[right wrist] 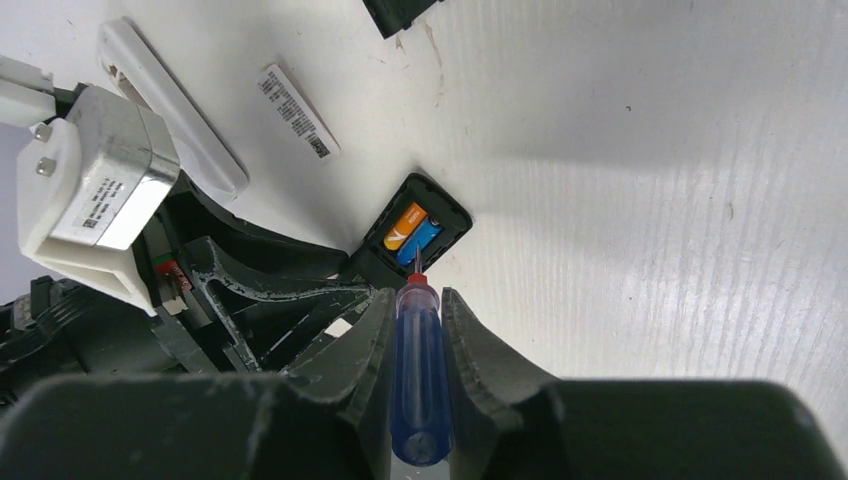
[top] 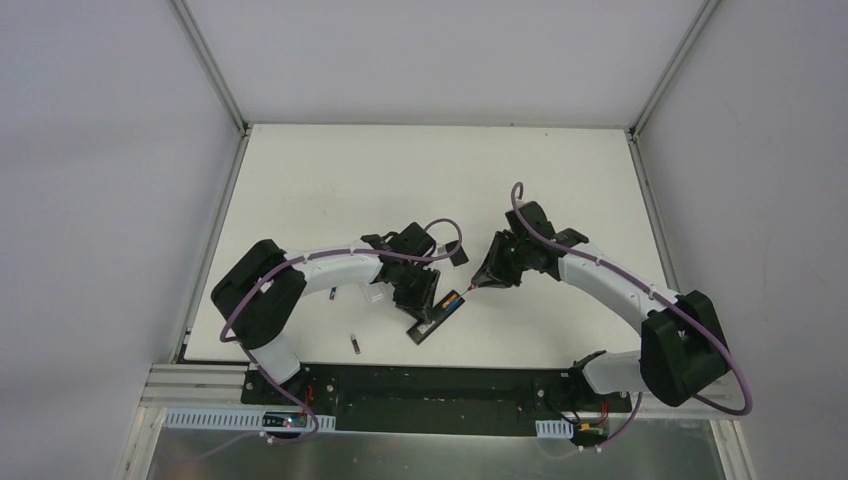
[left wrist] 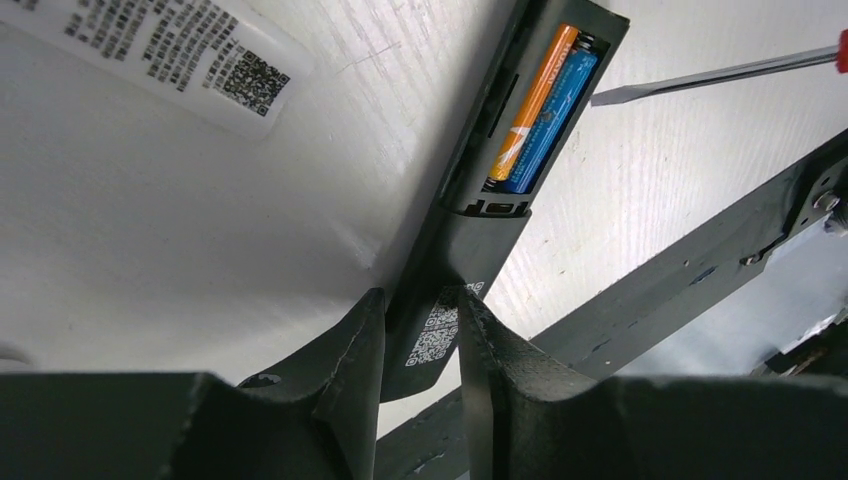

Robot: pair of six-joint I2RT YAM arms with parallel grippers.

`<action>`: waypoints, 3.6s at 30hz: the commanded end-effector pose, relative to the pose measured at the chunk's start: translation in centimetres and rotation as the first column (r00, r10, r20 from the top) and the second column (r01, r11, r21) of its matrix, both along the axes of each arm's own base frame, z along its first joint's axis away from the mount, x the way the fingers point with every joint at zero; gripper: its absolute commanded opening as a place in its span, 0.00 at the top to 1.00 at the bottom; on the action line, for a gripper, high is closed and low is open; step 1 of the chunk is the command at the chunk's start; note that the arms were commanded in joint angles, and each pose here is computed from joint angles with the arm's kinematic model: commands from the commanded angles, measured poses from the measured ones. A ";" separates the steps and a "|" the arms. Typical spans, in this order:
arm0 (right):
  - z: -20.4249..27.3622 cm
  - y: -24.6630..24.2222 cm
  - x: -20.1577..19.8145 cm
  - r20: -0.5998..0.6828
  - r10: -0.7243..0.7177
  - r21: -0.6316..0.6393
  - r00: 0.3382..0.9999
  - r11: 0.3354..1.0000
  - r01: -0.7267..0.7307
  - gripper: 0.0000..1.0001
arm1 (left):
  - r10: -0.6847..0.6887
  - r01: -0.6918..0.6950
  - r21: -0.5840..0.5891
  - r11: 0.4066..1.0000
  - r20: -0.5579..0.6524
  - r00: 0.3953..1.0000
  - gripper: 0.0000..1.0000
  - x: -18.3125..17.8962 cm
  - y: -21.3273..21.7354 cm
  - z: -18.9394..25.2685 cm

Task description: Unload the batteries from the remote control

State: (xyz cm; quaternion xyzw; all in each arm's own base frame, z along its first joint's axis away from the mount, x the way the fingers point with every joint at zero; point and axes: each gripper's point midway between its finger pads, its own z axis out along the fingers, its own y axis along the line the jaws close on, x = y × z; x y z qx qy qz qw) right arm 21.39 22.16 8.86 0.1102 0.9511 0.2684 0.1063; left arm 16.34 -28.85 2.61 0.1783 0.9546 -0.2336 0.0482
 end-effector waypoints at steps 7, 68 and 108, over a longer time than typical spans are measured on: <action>1.3 -0.4 0.9 0.083 -0.144 0.001 0.986 0.990 0.144 1.00 | 0.165 -0.164 0.085 0.983 -0.002 0.986 0.74 -0.3 0.7 -1.6; -4.5 2.5 -2.0 0.017 -0.150 -0.148 0.989 0.977 0.151 1.00 | 0.117 -0.117 0.047 0.992 0.005 0.993 0.68 0.2 -1.2 -1.6; -3.8 2.4 -2.4 0.039 -0.363 0.237 0.931 0.908 0.345 1.00 | 0.097 -0.095 0.070 0.993 -0.013 0.995 0.85 -0.4 -1.4 -2.8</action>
